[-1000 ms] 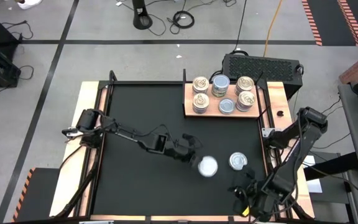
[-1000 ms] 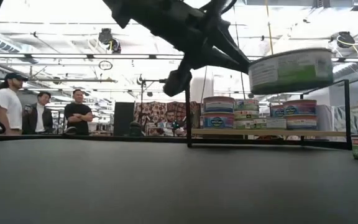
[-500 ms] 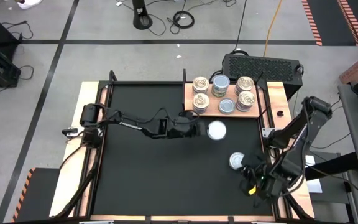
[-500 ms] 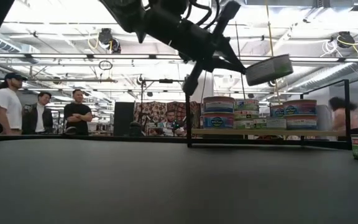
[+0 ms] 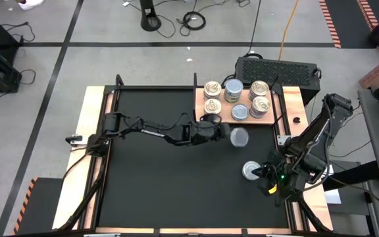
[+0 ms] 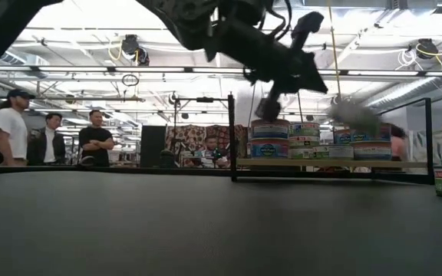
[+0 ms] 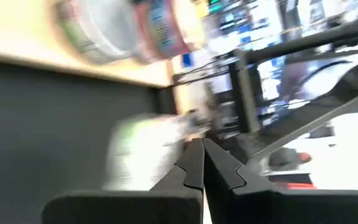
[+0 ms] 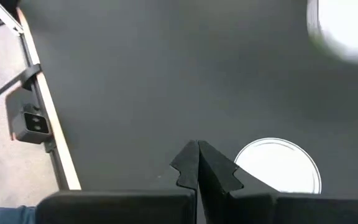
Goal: Stack canned seafood by type on shelf
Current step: Stack the green tuna can on top of the other green tuna can on the shelf
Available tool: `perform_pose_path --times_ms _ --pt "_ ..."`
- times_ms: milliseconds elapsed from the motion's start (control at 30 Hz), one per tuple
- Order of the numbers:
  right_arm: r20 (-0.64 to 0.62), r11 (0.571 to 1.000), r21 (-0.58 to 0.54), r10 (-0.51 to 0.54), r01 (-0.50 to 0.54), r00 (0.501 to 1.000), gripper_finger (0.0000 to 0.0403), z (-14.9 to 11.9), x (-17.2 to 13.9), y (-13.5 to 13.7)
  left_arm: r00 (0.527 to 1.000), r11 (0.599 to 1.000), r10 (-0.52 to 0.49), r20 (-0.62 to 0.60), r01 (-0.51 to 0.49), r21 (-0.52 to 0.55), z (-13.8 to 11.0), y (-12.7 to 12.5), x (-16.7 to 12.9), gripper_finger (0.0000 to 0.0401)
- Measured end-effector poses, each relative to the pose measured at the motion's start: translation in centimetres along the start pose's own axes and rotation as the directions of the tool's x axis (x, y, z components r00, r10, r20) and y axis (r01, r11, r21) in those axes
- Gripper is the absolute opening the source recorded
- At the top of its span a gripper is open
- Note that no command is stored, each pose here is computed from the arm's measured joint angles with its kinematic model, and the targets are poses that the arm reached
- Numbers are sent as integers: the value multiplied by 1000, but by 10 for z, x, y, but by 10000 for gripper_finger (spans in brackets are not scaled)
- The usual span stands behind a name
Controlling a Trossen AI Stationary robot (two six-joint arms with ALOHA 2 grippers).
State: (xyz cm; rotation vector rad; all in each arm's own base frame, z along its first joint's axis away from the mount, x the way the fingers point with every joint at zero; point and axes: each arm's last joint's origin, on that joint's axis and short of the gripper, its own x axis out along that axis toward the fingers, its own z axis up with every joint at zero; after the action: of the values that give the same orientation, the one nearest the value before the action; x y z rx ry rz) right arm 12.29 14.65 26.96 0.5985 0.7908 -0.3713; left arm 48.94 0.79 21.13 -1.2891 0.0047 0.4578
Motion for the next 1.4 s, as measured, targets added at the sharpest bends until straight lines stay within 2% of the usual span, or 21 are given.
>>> perform_pose_path --times_ms 200,400,533,600,633,700,800,900,1000,1067,1100,1267,1333,1400 --pt "-2 1000 5 8 -8 1000 0 0 0 0 999 1000 -25 30 26 -14 -2 -5 22 0" --pt "-6 1000 12 28 -28 1000 0 0 -1 3 998 999 -38 59 39 -21 9 -9 32 0" --pt "-45 999 8 34 -33 998 0 -1 -1 3 999 993 -28 21 25 119 2 -9 30 0" --pt "-57 999 8 34 -33 998 0 -2 -1 3 999 970 -39 -19 42 241 -4 -12 28 0" --pt "-58 999 8 34 -34 998 0 -2 -1 3 998 946 -51 -40 62 319 -8 -15 27 0" --pt "-58 999 -2 34 -34 998 0 -2 -1 3 991 865 -80 -105 121 487 -17 -22 23 0" --pt "-58 999 -10 33 -34 998 0 -2 -1 3 977 667 -87 -192 201 718 -29 -27 18 0" --pt "-58 999 14 33 -32 998 0 -2 -1 3 969 474 -45 -242 234 849 -34 -25 17 0" --pt "-59 997 66 33 -30 998 0 -2 -1 3 965 295 -27 -262 258 920 -31 -21 18 0" --pt "-63 994 106 38 -31 997 0 -1 -2 3 966 221 -35 -254 256 941 -27 -23 22 0" --pt "-71 991 128 42 -32 997 0 0 -2 2 967 199 -33 -253 254 946 -24 -24 26 0" --pt "-97 974 223 57 -34 994 0 5 -7 -2 948 156 -32 -317 318 935 -12 -28 52 0" --pt "-94 972 233 52 -28 994 0 8 -8 -5 936 91 -11 -352 351 932 -13 -28 58 0" --pt "-92 967 252 45 -20 995 0 10 -9 -8 928 -3 26 -372 372 928 -17 -28 58 0"
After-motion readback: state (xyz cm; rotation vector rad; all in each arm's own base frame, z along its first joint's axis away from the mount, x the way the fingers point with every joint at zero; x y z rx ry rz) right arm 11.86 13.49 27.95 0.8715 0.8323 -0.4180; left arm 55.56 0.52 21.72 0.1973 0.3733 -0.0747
